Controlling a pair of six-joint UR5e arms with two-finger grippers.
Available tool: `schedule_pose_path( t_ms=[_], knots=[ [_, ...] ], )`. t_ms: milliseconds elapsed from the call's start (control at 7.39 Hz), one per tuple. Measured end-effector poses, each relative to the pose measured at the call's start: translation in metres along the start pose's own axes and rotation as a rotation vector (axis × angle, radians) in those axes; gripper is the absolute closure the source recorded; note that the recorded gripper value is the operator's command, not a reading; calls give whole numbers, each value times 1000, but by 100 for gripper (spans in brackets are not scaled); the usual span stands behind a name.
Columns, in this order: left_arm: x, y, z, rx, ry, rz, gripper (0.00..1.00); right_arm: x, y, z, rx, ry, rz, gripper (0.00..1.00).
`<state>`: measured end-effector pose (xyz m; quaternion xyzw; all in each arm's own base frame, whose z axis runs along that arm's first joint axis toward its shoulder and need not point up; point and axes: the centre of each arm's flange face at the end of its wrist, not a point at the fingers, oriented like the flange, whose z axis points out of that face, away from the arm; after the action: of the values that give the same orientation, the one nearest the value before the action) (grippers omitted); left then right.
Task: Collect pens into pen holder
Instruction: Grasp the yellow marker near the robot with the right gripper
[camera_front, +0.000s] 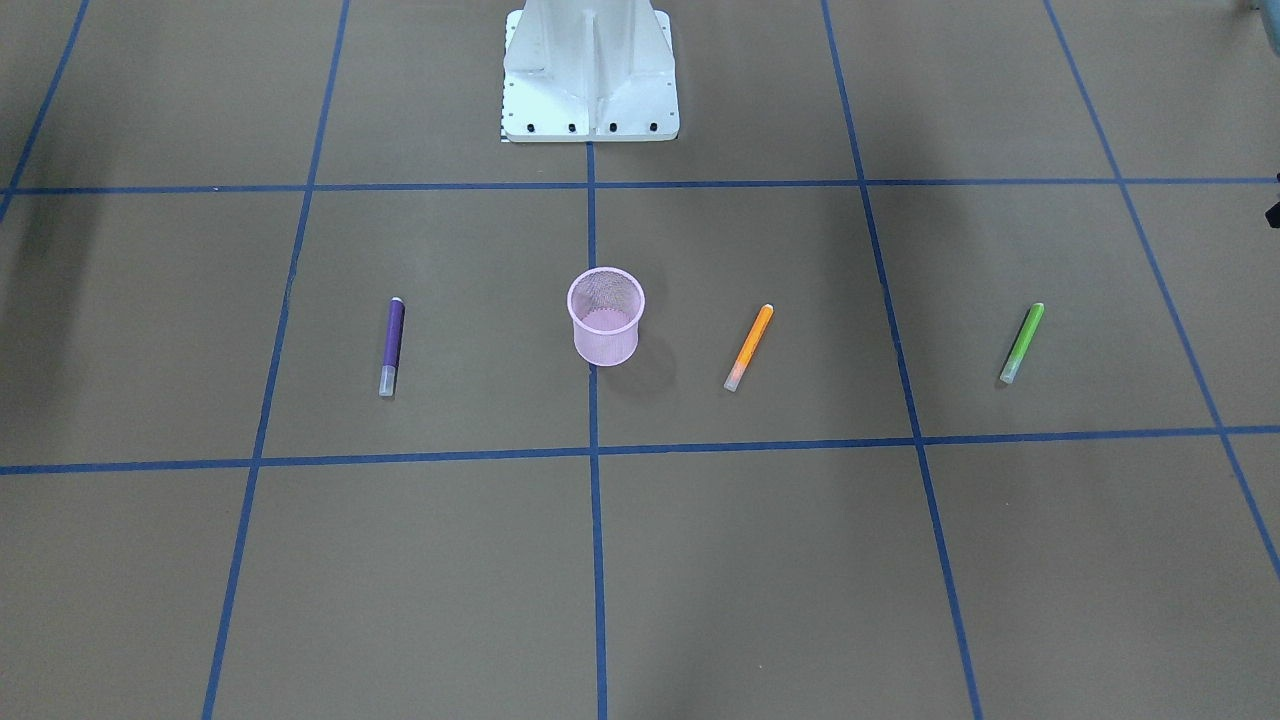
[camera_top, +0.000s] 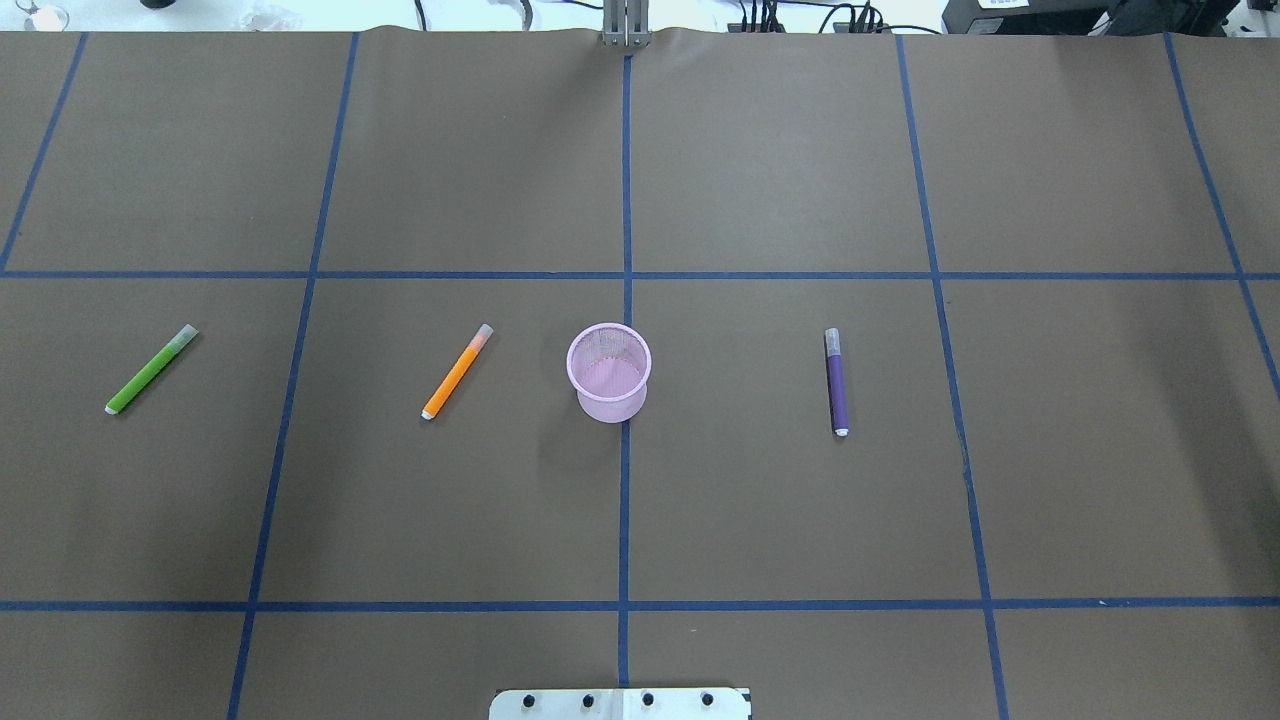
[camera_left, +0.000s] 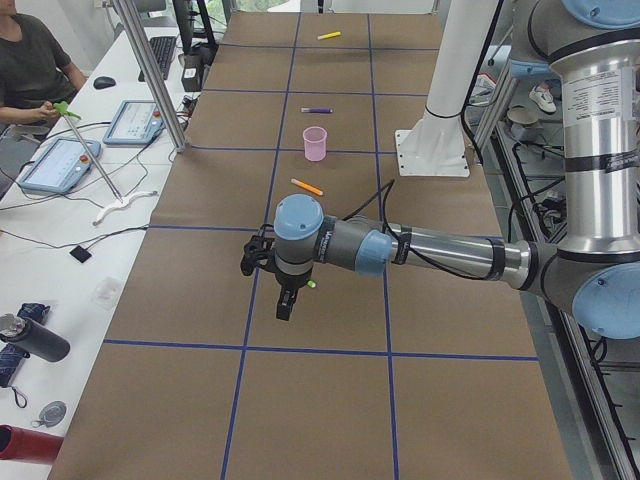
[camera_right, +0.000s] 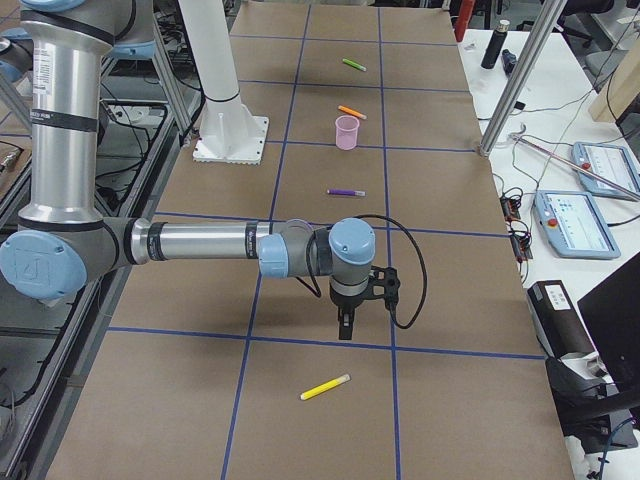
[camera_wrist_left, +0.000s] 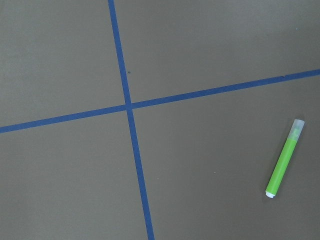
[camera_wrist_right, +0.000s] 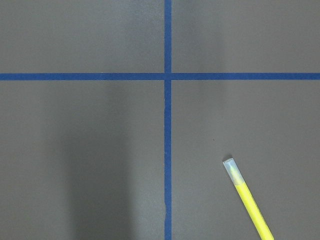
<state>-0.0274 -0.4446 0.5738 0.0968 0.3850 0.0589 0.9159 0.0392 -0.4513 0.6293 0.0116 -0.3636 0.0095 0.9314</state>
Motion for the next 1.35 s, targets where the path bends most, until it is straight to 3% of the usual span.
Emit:
schedule_pose_path(
  t_ms=[676, 947, 1082, 1352],
  knots=[
    [0, 2, 5, -12, 31, -5, 0, -1, -2, 5, 37, -7, -51, 1],
    [5, 1, 9, -18, 40, 9, 0, 0, -1, 22, 24, 3, -85, 6],
    [6, 0, 10, -19, 41, 13, 0, 14, -5, 45, 7, 34, -133, 6],
    [7, 0, 11, -19, 42, 14, 0, 51, -19, 93, -25, 68, -311, 9]
  ],
)
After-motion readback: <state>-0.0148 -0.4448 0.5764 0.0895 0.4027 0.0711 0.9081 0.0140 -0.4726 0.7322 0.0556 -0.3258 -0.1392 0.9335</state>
